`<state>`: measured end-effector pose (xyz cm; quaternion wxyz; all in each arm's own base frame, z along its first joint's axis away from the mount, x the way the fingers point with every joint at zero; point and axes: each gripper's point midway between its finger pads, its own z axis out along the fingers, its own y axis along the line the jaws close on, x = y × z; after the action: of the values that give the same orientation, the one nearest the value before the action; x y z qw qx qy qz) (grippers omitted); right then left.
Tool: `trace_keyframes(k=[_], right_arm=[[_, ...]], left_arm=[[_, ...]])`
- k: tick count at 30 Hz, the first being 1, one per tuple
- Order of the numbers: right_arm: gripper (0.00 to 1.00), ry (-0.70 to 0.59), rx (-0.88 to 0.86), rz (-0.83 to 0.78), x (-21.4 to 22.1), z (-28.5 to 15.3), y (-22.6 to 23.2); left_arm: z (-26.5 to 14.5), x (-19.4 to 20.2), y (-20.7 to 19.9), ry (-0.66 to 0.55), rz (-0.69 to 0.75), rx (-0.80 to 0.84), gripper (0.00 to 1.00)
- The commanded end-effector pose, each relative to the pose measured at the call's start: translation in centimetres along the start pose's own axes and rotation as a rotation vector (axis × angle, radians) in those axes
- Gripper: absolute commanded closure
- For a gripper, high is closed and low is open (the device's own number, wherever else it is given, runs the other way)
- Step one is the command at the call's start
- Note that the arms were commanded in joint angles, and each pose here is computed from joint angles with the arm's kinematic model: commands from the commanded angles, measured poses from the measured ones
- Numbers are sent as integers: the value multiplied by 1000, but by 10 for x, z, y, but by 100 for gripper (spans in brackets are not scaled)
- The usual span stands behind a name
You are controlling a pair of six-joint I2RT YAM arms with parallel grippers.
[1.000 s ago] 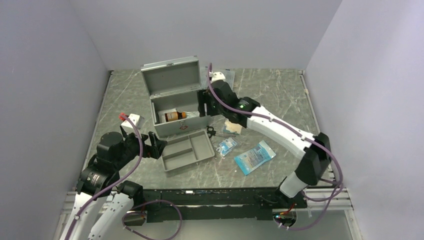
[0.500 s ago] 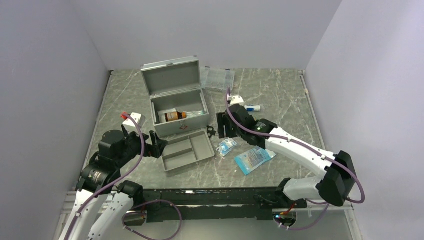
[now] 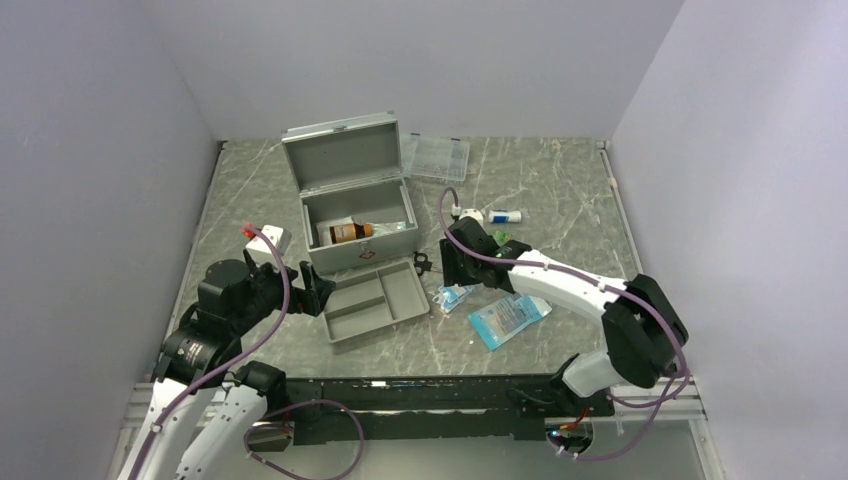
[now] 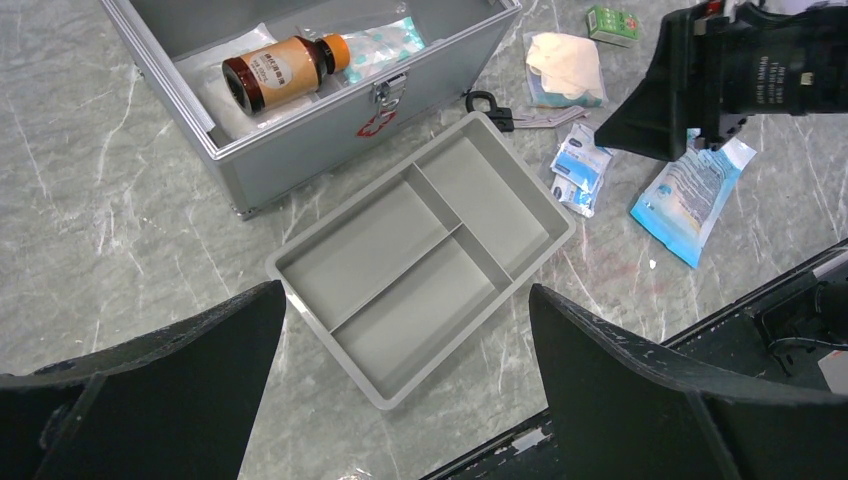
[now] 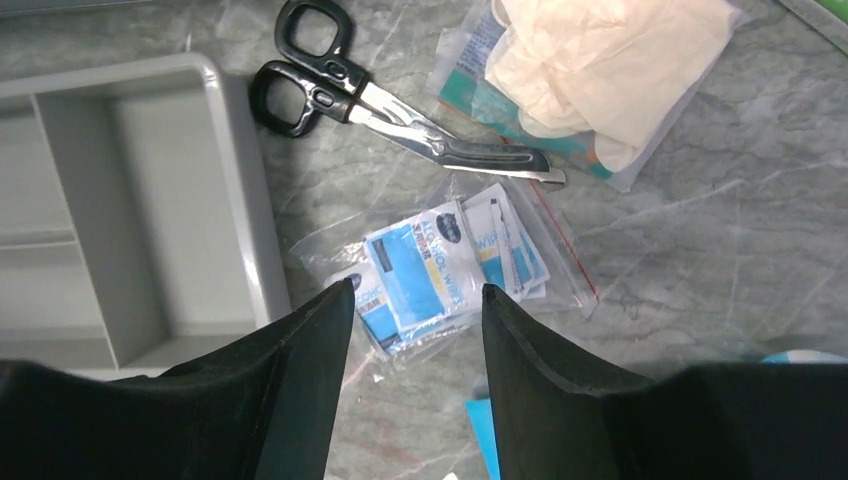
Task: Organize the medicine kit
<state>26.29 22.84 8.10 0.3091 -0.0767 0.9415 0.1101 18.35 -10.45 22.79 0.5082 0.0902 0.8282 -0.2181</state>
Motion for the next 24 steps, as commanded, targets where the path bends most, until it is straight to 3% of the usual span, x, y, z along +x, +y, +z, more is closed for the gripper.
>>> trace_keyframes(k=[1,10,24], right_arm=[[49,-9,-53,33,-7,14,8],[65,66,-35,11,15,30,3],[74,151,29,0,49,47,-12]], left_arm=[[1,-9,-1,-36,4,3,1],[0,-9,-2,-35,5,10,1],[0,-10,-2,-42,7,11,1]])
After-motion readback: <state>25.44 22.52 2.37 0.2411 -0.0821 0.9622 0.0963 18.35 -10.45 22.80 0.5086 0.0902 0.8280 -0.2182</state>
